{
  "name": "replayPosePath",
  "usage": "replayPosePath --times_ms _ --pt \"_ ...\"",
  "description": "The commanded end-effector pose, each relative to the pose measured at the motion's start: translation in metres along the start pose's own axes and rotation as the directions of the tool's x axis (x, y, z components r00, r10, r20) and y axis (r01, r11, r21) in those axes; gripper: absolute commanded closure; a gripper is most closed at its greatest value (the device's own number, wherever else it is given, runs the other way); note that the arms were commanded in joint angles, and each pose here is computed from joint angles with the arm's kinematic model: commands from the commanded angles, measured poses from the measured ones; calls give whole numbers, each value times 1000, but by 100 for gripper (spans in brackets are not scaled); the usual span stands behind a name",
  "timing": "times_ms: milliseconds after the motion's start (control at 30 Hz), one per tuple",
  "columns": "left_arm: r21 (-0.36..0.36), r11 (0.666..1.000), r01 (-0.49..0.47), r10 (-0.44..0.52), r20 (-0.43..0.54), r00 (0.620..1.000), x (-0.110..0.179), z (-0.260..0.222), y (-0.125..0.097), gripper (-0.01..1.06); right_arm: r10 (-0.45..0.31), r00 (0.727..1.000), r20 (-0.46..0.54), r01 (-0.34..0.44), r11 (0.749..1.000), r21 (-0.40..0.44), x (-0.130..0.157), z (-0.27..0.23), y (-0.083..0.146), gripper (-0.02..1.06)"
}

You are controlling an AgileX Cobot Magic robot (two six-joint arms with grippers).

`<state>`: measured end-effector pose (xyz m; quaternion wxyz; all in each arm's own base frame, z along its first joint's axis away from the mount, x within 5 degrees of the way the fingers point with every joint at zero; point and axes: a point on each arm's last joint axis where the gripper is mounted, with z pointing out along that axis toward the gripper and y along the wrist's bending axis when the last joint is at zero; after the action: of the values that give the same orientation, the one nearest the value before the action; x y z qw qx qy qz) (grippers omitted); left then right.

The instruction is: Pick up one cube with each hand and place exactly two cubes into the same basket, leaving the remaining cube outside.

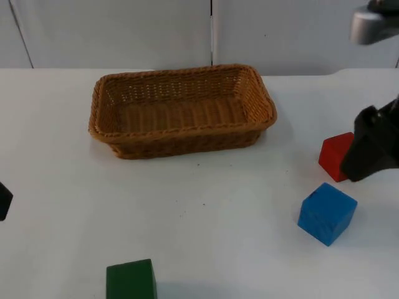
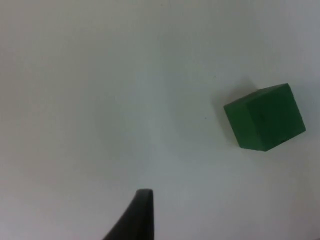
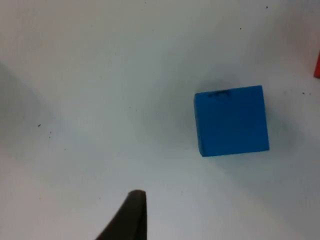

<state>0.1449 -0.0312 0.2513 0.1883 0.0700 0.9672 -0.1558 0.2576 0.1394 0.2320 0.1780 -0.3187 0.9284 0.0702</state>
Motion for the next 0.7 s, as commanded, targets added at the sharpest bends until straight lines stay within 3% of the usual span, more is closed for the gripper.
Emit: replayPosePath --times_ms 0,367,667 --pt "12 1000 6 -6 20 1000 -3 -1 -1 0 -20 1000 15 20 1000 6 -7 2 0 -1" --pt "58 995 -84 85 -4 996 -13 23 -23 0 -30 998 -48 30 1000 -5 -27 27 -5 -1" --pt "65 986 -150 157 -113 981 -19 72 -44 0 -110 988 -108 108 994 -24 -25 51 -1 -1"
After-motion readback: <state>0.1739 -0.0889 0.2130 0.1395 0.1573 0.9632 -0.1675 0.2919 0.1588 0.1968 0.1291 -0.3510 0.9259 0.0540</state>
